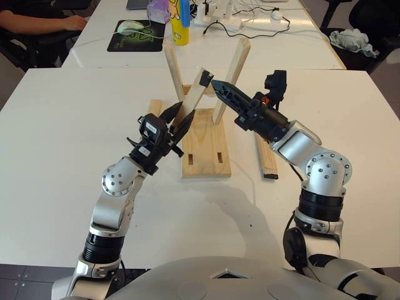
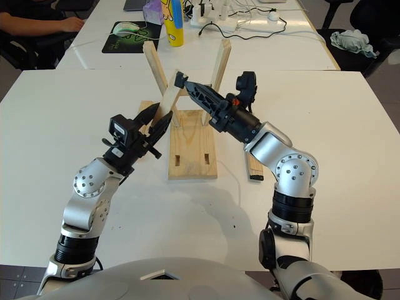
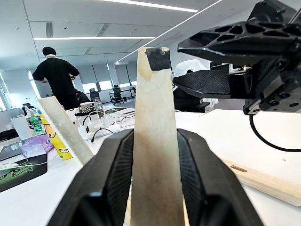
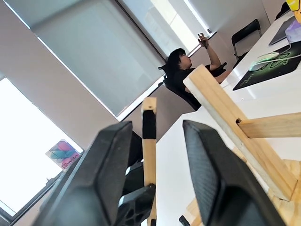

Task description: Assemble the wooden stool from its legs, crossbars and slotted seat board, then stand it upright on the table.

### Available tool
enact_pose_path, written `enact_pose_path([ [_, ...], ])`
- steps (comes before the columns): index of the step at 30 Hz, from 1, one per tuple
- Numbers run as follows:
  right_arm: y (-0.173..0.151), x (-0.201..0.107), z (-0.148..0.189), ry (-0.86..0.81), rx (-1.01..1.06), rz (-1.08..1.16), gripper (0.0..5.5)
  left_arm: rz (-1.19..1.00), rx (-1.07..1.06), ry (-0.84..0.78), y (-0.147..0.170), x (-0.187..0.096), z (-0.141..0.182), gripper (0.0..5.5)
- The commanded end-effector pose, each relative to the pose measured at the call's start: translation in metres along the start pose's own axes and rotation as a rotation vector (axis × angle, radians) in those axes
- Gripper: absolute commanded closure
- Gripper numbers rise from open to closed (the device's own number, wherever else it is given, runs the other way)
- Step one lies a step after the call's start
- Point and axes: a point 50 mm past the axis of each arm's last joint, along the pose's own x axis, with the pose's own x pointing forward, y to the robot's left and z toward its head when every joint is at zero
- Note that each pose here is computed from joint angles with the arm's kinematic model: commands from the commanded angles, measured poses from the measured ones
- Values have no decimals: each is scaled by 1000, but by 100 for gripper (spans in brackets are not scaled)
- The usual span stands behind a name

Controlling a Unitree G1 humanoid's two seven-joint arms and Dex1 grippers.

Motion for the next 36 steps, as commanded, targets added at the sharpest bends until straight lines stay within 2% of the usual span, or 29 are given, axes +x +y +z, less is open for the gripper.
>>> enact_pose_path([
  [1,2,1,0,-23,74,33,351,-5,-11,8,-3,1,-2,417],
  [14,-3,12,-8,-4,77,-19,351,-35,-22,1,-12,4,-2,417],
  [25,-4,13,-8,-22,93,-22,505,-43,-25,11,-15,4,-4,417],
  [33,-7,15,-9,-21,104,-35,507,-9,-17,34,-13,2,-8,417],
  [34,-9,14,-10,-18,96,-46,507,-6,-22,25,-12,2,-7,381],
  [36,-13,13,-11,-12,75,-78,507,-1,-21,15,-11,2,-5,363],
])
